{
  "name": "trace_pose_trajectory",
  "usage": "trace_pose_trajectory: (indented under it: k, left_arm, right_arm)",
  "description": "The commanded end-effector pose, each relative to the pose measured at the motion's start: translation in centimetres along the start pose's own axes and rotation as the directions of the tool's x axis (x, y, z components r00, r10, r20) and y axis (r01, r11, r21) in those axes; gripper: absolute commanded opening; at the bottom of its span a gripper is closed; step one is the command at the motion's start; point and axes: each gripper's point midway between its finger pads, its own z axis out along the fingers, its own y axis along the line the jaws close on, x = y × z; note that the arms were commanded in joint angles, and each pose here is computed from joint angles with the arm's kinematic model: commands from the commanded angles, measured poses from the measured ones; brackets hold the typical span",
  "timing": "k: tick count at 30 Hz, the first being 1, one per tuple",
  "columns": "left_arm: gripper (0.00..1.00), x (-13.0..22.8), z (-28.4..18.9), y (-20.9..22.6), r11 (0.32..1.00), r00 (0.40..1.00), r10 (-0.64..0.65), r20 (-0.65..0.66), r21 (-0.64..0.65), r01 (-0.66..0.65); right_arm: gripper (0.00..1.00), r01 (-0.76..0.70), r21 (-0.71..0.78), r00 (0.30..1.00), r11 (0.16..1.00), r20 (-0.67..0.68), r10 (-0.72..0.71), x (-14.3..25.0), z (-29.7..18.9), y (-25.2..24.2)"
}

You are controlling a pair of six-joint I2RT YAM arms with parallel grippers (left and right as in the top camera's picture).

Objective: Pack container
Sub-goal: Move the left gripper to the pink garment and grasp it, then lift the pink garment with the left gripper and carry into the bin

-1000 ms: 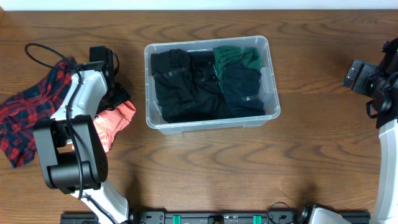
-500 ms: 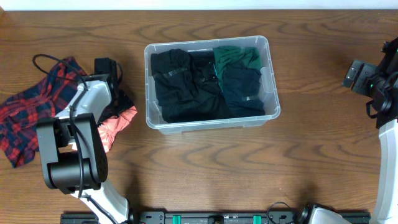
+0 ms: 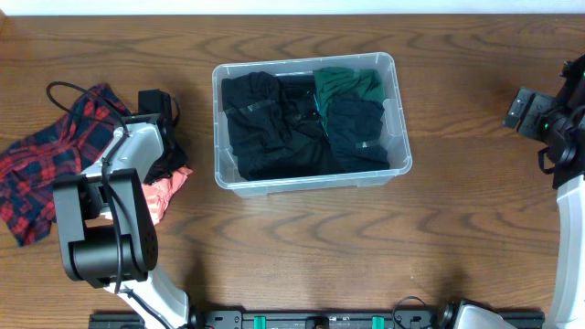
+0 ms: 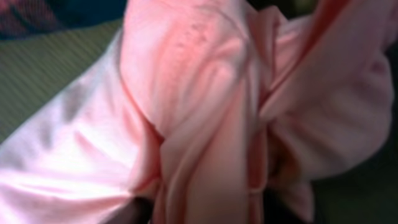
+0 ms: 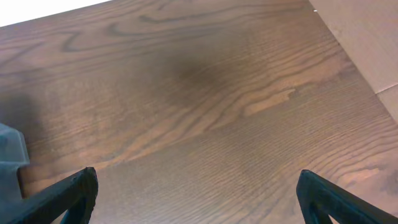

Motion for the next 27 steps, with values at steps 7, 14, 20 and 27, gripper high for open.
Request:
trace_pose_trajectory:
  k: [7,14,20,27]
  left_arm:
    - [0.06,0.1,-1.6,-0.6,0.997,0.999,0.046,-0.014,0.057,-0.045]
    - [0.06,-4.2,-10.2,-0.1,0.986,0.984,-0.032,0.176,0.168,0.002]
    - [0.06,-4.9,-18.8,-0.1,0.957,0.936,-0.07,0.345,0.287,-0.034]
    - [0.06,-1.4,-25.7,-4.0,0.897,0.89,0.023,0.456,0.384,-0.219]
  right_arm:
    - [0.99,-0.008,0.002,1.0,1.0,-0.002,0.008,0.0,0.0,-0.1]
    - [0.99,-0.008,0.002,1.0,1.0,-0.002,0.008,0.0,0.0,-0.1]
    - [0.99,-0.008,0.002,1.0,1.0,-0.002,0.008,0.0,0.0,-0.1]
    - [0.99,-0.008,0.002,1.0,1.0,-0.002,0.008,0.0,0.0,-0.1]
